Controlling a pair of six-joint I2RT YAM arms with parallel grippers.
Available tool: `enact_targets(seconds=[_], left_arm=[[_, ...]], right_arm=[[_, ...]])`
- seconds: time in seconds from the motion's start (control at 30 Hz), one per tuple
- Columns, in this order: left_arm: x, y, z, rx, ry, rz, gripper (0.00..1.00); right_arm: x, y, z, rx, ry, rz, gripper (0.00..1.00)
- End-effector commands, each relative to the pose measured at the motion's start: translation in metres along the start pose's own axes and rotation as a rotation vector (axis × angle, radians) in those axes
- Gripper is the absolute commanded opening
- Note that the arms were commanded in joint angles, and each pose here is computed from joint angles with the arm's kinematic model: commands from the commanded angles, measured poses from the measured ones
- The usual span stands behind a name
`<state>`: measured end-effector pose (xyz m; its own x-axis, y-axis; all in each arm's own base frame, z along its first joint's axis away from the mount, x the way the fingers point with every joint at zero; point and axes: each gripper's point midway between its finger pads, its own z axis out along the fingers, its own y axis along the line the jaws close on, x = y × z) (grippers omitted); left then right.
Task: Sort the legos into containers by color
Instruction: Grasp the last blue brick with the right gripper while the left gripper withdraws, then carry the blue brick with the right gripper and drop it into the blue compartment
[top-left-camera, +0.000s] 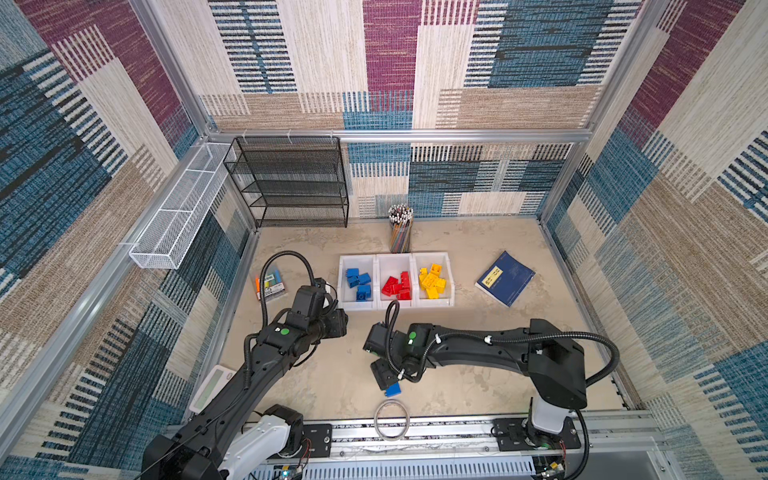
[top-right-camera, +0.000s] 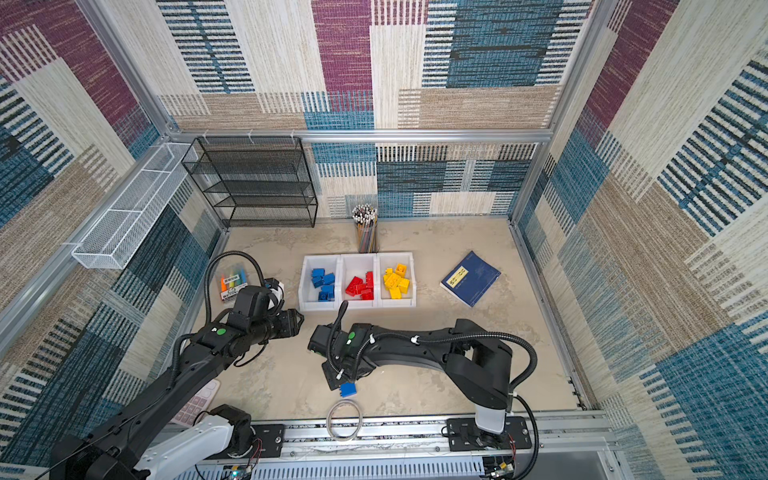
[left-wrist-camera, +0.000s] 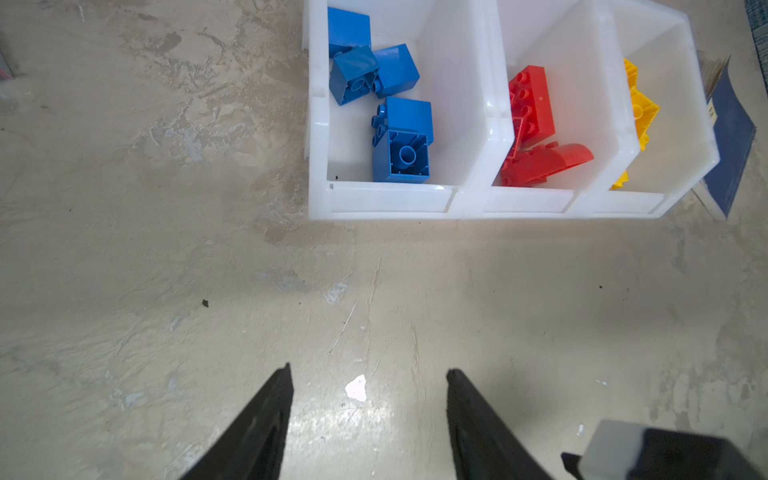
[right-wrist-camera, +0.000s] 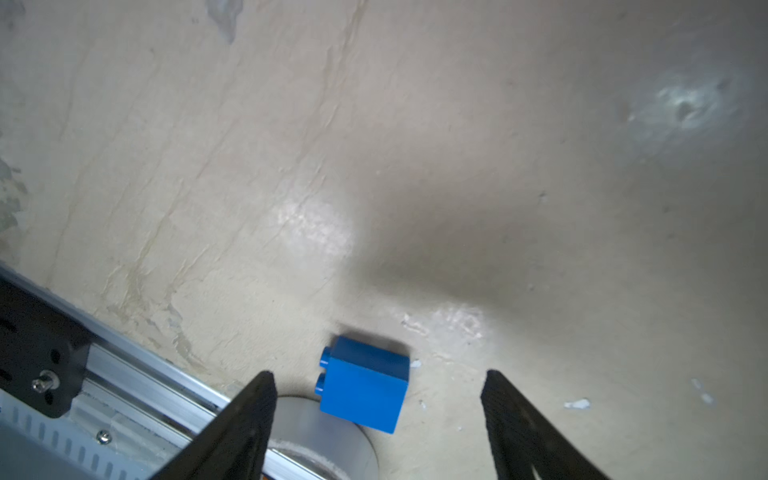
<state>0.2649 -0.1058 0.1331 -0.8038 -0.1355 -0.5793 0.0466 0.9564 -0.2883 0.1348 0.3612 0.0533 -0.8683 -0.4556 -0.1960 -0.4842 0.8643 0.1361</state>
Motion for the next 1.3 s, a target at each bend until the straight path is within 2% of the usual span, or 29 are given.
enact_targets(seconds=[0.0,0.2,0.83,0.97,1.13,1.27], left_arm=[[0.001,-0.001,0.000,0.016,-0.010,-0.024,0.62],[0.011,0.002,0.000,0.022,-0.005,-0.038,0.62],[0.020,0.003,0.002,0.032,0.013,-0.034,0.62],[0.020,0.003,0.003,0.031,0.016,-0.035,0.62],[0.020,0.003,0.002,0.029,0.013,-0.036,0.62],[0.024,0.003,0.004,0.035,0.029,-0.045,0.62]], right_arm=[[0.011,0.005,0.004,0.005,0.041,0.021,0.79],[0.020,0.007,0.010,0.021,0.065,0.038,0.73],[0.017,-0.001,0.028,0.118,0.074,0.055,0.44],[0.014,-0.003,0.027,0.139,0.065,0.046,0.41],[-0.008,-0.002,0.013,0.134,-0.001,0.013,0.40],[-0.062,-0.017,-0.014,0.114,-0.117,0.006,0.40]])
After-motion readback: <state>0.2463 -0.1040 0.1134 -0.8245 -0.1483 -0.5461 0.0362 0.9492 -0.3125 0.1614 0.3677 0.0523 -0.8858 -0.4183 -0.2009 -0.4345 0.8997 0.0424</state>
